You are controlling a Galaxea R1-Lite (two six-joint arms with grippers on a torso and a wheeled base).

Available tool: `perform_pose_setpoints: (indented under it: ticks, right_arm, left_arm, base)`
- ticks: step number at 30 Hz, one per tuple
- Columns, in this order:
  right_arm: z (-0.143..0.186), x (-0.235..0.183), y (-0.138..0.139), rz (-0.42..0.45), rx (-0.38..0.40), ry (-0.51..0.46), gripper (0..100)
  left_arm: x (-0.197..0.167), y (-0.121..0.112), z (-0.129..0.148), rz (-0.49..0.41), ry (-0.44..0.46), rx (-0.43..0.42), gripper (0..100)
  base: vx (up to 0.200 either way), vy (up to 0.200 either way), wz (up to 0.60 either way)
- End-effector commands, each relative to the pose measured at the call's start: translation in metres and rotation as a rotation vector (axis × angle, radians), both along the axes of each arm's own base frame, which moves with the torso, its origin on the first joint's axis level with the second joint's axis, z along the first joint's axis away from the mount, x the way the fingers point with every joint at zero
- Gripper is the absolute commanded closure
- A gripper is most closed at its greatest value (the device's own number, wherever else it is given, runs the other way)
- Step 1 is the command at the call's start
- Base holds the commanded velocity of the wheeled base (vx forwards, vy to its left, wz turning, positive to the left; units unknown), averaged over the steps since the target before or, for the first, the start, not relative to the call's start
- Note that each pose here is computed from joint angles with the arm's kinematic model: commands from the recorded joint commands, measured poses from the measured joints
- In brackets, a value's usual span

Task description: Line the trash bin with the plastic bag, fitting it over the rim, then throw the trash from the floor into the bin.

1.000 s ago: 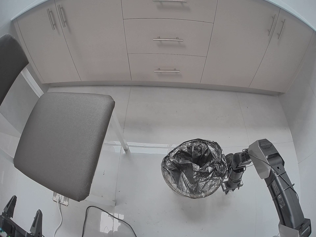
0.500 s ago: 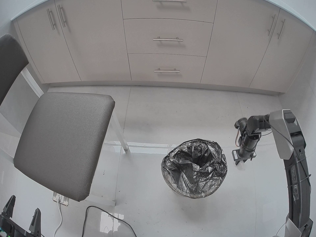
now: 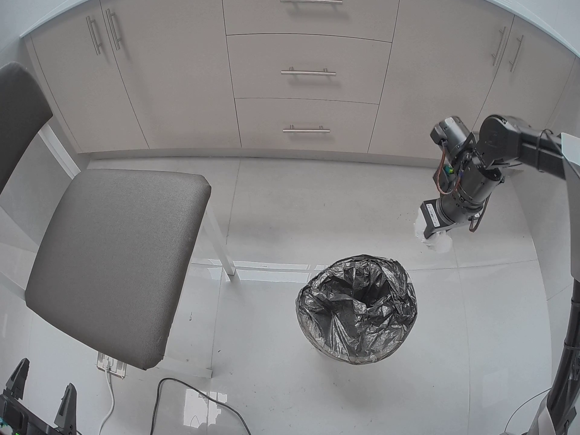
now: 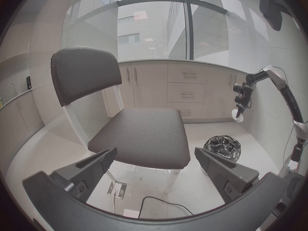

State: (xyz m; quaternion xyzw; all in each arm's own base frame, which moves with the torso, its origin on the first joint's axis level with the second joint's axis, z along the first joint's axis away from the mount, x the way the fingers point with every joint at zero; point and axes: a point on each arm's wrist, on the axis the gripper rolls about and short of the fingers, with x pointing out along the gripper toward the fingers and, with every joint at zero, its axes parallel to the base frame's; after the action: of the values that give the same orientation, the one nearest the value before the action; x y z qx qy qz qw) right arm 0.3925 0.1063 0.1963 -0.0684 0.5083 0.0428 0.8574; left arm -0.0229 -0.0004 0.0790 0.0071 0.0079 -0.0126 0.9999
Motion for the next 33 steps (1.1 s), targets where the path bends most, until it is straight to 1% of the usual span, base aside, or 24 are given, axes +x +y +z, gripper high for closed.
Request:
perform_pose_setpoints:
  ticks: [1, 5, 7, 9, 10, 11, 14, 16, 19, 20, 21, 24, 27, 31, 32, 33]
  right_arm:
    - [0.067, -0.074, 0.047, 0.189, 0.012, -0.089, 100]
    - [0.065, -0.093, 0.075, 0.263, -0.033, -0.062, 100]
    - [0.056, -0.102, 0.090, 0.305, -0.063, -0.007, 100]
    - [0.041, -0.101, 0.102, 0.321, -0.083, 0.049, 100]
    - [0.041, -0.101, 0.102, 0.321, -0.083, 0.049, 100]
    - [0.020, -0.094, 0.116, 0.326, -0.106, 0.095, 100]
    - [-0.012, -0.080, 0.130, 0.318, -0.139, 0.142, 100]
    - [-0.033, -0.066, 0.140, 0.289, -0.155, 0.113, 100]
    - [-0.063, -0.044, 0.154, 0.261, -0.164, 0.041, 100]
    - [-0.063, -0.044, 0.154, 0.261, -0.164, 0.041, 100]
    - [-0.087, -0.033, 0.163, 0.253, -0.175, 0.020, 100]
    - [-0.112, -0.031, 0.172, 0.264, -0.214, 0.046, 100]
    - [-0.129, -0.032, 0.178, 0.284, -0.237, 0.070, 100]
    - [-0.147, -0.022, 0.175, 0.279, -0.248, 0.076, 100]
    - [-0.147, -0.021, 0.175, 0.277, -0.249, 0.074, 100]
    - [-0.152, -0.017, 0.170, 0.259, -0.264, 0.075, 100]
  left_arm:
    - [0.000, 0.000, -0.004, -0.002, -0.005, -0.004, 0]
    - [0.000, 0.000, -0.004, -0.002, -0.005, -0.004, 0]
    - [0.000, 0.000, -0.004, -0.002, -0.005, -0.004, 0]
    - [0.000, 0.000, -0.004, -0.002, -0.005, -0.004, 0]
    - [0.000, 0.000, -0.004, -0.002, -0.005, -0.004, 0]
    - [0.000, 0.000, -0.004, -0.002, -0.005, -0.004, 0]
    - [0.000, 0.000, -0.004, -0.002, -0.005, -0.004, 0]
    - [0.000, 0.000, -0.004, -0.002, -0.004, -0.004, 0]
    - [0.000, 0.000, -0.004, -0.002, -0.005, -0.004, 0]
    - [0.000, 0.000, -0.004, -0.002, -0.005, -0.004, 0]
    - [0.000, 0.000, -0.004, -0.002, -0.005, -0.004, 0]
    - [0.000, 0.000, -0.004, -0.002, -0.005, -0.004, 0]
    - [0.000, 0.000, -0.004, -0.002, -0.005, -0.004, 0]
    - [0.000, 0.000, -0.004, -0.002, -0.004, -0.004, 0]
    - [0.000, 0.000, -0.004, -0.002, -0.005, -0.004, 0]
    - [0.000, 0.000, -0.004, -0.002, -0.005, -0.004, 0]
  base:
    - [0.000, 0.000, 0.00]
    - [0.000, 0.000, 0.00]
    - [0.000, 0.000, 0.00]
    - [0.000, 0.000, 0.00]
    - [0.000, 0.000, 0.00]
    - [0.000, 0.000, 0.00]
    - [0.000, 0.000, 0.00]
    - [0.000, 0.000, 0.00]
    - [0.000, 0.000, 0.00]
    - [0.000, 0.000, 0.00]
    - [0.000, 0.000, 0.00]
    - [0.000, 0.000, 0.00]
    - [0.000, 0.000, 0.00]
    - [0.000, 0.000, 0.00]
    - [0.000, 0.000, 0.00]
    - [0.000, 0.000, 0.00]
